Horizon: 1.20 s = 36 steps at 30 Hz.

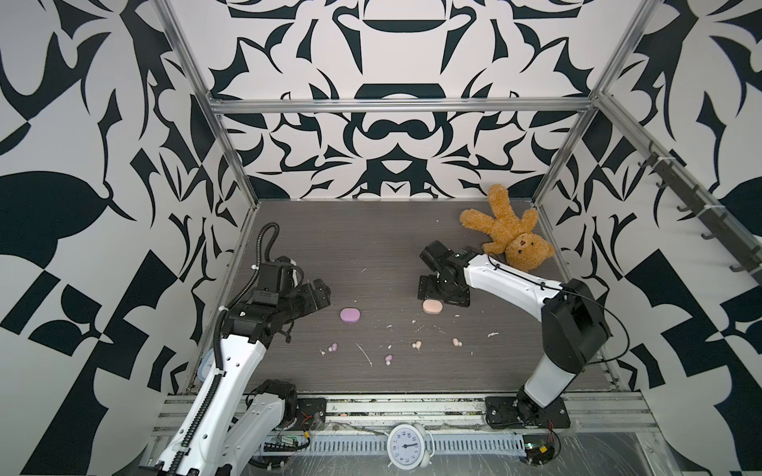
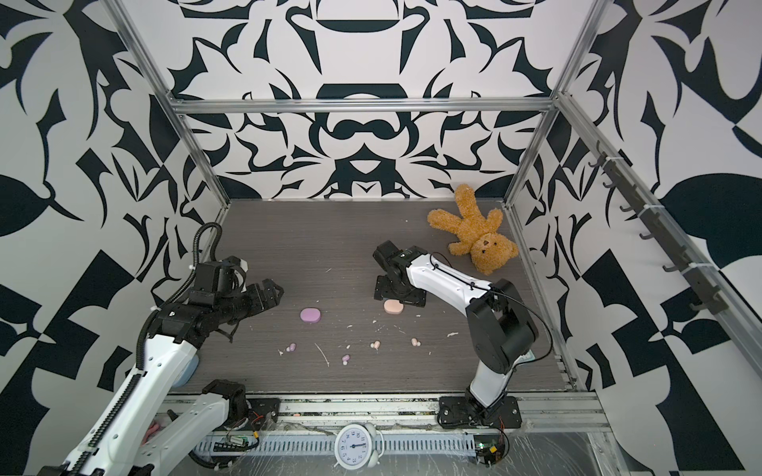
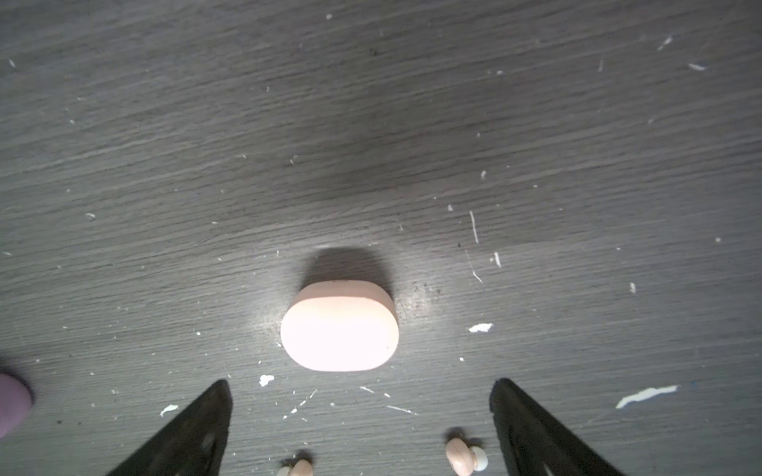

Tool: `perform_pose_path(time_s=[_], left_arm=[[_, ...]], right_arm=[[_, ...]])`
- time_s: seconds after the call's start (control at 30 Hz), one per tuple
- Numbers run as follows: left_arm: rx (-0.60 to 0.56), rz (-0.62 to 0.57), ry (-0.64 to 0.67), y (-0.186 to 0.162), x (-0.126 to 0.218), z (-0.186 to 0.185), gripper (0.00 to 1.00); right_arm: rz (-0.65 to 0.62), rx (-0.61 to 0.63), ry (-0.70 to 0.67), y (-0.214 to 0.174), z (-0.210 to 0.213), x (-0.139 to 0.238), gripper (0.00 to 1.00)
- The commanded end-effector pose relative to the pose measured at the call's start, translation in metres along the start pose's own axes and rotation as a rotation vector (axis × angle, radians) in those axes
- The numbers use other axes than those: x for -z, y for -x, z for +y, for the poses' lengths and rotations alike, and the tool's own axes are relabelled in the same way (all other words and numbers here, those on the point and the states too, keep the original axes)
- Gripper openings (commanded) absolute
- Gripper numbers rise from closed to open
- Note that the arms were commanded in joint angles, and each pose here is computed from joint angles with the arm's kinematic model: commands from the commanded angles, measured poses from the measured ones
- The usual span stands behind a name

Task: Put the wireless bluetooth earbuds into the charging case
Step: 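Move the right gripper over the pale pink case while the left arm rises, then lower the right gripper and close it on the pale pink case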

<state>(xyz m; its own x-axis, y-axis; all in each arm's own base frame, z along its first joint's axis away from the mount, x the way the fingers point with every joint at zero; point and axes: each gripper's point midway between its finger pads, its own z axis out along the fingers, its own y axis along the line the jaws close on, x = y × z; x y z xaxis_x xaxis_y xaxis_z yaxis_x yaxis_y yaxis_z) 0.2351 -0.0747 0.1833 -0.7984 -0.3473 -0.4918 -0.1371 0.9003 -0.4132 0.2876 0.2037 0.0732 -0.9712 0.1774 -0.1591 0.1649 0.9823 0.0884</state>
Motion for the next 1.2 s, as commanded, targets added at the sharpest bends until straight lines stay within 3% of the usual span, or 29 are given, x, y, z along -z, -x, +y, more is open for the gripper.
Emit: perform_pose_path(time_s=[0.0,0.27,0.87,1.17], left_arm=[[0.000,0.041,0.007,-0.010,-0.001,0.003,0.99],[0.002,0.047,0.010,-0.011,-0.003,0.003,0.99],[0.006,0.065,0.018,-0.012,-0.007,0.004,0.99],[0.005,0.069,0.019,-0.013,-0.008,0.004,0.99]], right_arm=[[-0.012,0.029,0.035,0.006,0.012,0.007,1.00],[0.018,0.040,0.022,0.004,0.015,-0.012,0.99],[0.017,0.060,-0.030,-0.001,0.008,-0.027,0.77],[-0.002,0.070,-0.036,-0.002,0.008,-0.023,0.82]])
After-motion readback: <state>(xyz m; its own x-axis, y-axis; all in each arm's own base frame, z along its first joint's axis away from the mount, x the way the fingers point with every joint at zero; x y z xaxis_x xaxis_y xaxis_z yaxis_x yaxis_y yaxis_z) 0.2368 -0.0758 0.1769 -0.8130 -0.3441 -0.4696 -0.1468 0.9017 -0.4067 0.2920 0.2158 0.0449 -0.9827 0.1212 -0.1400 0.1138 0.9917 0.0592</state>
